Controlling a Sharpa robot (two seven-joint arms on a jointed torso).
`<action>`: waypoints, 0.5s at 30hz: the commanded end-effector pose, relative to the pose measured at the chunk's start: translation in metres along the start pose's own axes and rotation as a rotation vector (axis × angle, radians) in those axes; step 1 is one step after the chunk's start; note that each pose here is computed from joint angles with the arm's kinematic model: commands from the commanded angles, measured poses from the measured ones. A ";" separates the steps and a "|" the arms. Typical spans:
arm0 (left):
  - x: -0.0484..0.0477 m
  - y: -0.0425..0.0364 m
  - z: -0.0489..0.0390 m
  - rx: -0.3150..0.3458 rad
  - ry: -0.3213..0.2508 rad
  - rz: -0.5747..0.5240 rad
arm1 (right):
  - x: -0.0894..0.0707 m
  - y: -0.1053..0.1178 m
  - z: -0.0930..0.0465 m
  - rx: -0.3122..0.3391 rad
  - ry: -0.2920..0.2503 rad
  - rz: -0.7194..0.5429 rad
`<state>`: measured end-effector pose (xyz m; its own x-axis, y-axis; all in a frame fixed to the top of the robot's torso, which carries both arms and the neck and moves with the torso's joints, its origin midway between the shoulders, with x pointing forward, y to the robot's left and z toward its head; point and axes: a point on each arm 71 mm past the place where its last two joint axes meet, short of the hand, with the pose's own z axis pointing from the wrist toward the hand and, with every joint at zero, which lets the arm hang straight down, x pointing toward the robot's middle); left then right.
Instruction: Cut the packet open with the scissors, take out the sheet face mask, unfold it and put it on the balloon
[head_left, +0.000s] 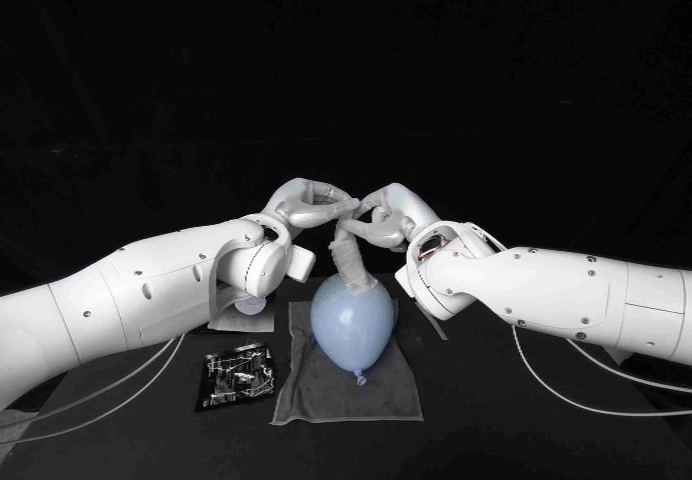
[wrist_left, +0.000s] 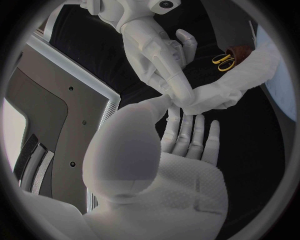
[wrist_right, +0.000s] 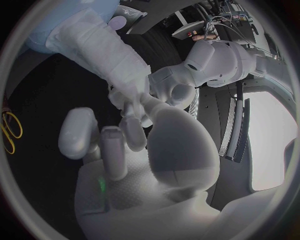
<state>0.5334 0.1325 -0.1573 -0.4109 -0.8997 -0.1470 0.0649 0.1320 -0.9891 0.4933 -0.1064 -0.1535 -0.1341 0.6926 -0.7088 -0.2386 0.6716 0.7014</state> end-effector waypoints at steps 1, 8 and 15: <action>0.0023 -0.0029 0.0009 0.010 -0.001 -0.006 | 0.000 0.002 0.001 -0.012 -0.011 -0.011; 0.0028 -0.0029 0.0012 0.010 -0.003 -0.006 | -0.002 0.003 0.001 -0.031 -0.049 0.000; 0.0012 -0.0028 0.0013 0.010 -0.016 -0.004 | -0.004 0.004 -0.001 -0.052 -0.075 0.023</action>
<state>0.5334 0.1311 -0.1570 -0.4081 -0.9013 -0.1455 0.0647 0.1305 -0.9893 0.4933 -0.1071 -0.1518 -0.1001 0.7101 -0.6970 -0.2497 0.6601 0.7084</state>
